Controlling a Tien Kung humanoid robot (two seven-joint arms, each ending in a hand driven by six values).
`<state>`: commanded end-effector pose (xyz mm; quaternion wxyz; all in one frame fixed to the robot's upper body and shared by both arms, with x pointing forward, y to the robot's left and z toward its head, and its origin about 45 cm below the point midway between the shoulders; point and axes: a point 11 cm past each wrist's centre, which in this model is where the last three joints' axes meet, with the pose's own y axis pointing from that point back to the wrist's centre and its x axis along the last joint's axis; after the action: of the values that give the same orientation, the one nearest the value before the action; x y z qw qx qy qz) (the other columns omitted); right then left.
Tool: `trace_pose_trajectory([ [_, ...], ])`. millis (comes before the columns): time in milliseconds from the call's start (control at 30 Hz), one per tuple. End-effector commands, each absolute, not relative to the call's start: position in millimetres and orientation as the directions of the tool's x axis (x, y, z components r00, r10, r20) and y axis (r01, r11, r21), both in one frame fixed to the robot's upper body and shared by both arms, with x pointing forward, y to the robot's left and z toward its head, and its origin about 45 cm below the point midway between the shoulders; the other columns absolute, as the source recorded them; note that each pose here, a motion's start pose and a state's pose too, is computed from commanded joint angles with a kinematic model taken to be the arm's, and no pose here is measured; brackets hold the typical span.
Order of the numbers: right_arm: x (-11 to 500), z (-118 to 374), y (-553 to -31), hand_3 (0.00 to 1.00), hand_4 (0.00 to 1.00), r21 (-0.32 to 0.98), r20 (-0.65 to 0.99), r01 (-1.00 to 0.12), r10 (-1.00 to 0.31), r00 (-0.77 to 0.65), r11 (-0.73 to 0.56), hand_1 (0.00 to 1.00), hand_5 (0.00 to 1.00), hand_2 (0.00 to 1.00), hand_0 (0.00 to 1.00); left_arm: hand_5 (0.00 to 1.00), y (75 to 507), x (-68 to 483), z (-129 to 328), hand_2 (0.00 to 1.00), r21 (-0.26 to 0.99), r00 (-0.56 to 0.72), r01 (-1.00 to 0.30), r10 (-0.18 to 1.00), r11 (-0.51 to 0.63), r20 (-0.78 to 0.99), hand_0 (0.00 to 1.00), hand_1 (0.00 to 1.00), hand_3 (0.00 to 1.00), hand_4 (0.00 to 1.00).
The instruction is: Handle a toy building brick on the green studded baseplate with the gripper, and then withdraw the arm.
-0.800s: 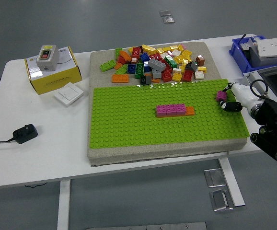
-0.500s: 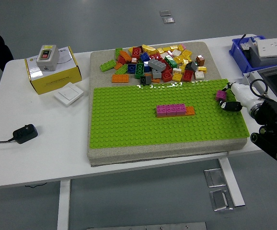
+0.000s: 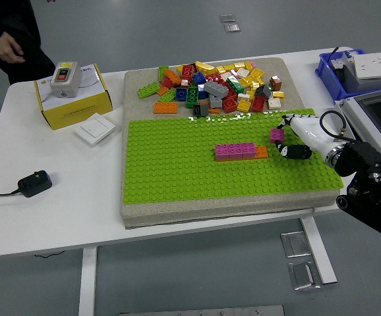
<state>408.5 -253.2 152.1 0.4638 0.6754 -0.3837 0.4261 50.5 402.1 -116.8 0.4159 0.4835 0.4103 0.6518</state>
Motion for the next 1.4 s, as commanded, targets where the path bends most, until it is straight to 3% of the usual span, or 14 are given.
trace_pose_trajectory([
  [1400, 403.2, 137.9, -238.8, 0.646, 0.487, 0.314, 0.925, -0.897, -0.112, 0.362, -0.309, 0.902, 0.398, 0.924, 0.899, 0.658, 404.4, 50.7, -116.0, 0.663, 0.936, -0.183, -0.146, 0.938, -0.32, 0.293, 0.667, 0.665, 0.659, 0.349],
])
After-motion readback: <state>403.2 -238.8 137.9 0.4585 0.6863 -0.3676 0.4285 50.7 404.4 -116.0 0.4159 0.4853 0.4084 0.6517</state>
